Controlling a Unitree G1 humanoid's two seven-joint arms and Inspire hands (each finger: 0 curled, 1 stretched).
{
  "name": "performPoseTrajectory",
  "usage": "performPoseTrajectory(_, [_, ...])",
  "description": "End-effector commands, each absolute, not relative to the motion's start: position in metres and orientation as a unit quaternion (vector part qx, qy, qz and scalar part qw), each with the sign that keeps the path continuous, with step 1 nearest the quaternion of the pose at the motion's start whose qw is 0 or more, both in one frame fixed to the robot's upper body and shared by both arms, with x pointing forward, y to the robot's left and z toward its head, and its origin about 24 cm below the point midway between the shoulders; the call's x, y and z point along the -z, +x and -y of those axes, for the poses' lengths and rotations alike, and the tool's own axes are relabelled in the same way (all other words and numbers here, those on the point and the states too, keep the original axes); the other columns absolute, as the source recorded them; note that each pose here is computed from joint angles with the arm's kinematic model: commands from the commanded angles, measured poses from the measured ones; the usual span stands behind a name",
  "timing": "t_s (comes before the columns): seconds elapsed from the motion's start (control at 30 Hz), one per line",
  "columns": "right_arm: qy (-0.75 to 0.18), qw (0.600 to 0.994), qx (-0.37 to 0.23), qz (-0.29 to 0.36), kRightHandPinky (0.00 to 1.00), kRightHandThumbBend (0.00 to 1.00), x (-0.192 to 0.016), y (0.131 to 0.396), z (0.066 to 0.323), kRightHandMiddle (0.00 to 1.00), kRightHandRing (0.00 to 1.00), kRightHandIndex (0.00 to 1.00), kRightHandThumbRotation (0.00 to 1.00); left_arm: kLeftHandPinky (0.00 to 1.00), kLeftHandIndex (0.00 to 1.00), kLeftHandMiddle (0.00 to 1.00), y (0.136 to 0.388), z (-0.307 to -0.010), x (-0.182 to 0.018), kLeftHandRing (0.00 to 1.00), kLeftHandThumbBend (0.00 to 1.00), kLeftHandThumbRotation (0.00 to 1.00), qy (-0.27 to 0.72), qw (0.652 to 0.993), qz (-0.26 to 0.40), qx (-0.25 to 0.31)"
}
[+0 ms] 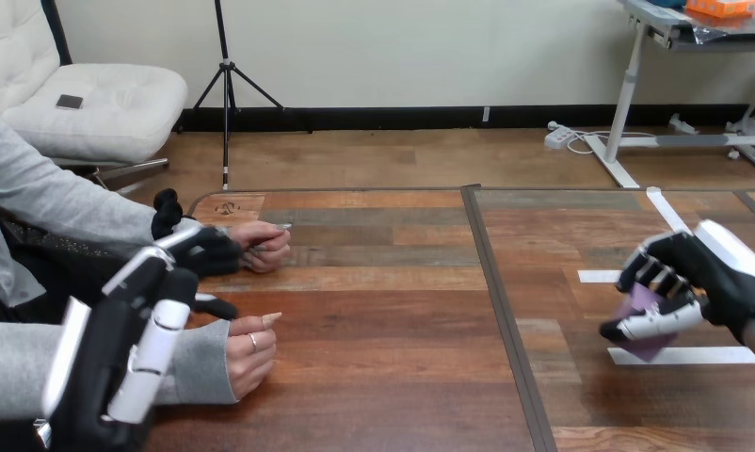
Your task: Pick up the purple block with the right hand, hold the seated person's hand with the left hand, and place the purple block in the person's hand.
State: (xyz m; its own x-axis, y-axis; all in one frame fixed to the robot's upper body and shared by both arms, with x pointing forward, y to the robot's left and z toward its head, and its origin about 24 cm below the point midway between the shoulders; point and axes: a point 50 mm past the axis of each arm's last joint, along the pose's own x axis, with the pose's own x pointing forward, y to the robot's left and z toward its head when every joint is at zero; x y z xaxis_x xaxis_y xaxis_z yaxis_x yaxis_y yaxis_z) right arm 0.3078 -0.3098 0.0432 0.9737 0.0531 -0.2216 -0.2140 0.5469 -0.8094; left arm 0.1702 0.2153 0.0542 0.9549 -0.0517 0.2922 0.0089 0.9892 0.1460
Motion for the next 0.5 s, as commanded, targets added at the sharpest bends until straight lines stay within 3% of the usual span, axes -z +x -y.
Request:
performPoseTrajectory(0.0, [-0.483,0.874,-0.05,0.024,0.37,0.83,-0.101,0.332,0.305,0.44,0.4,0.44,0.0,0.52,0.71,0.72,0.184,-0.222,-0.079,0.72,0.64,0.81,0.126,0.969,0.212,0.02])
performPoseTrajectory(0.3, [-0.478,0.875,-0.056,0.046,0.38,0.83,-0.104,0.332,0.299,0.44,0.41,0.44,0.0,0.5,0.69,0.71,0.186,-0.231,-0.092,0.69,0.58,0.69,0.181,0.955,0.235,0.021])
performPoseTrajectory(0.47, [-0.476,0.876,-0.058,0.051,0.38,0.82,-0.104,0.332,0.297,0.43,0.4,0.44,0.0,0.51,0.7,0.72,0.185,-0.235,-0.098,0.71,0.64,0.61,0.2,0.951,0.234,0.024])
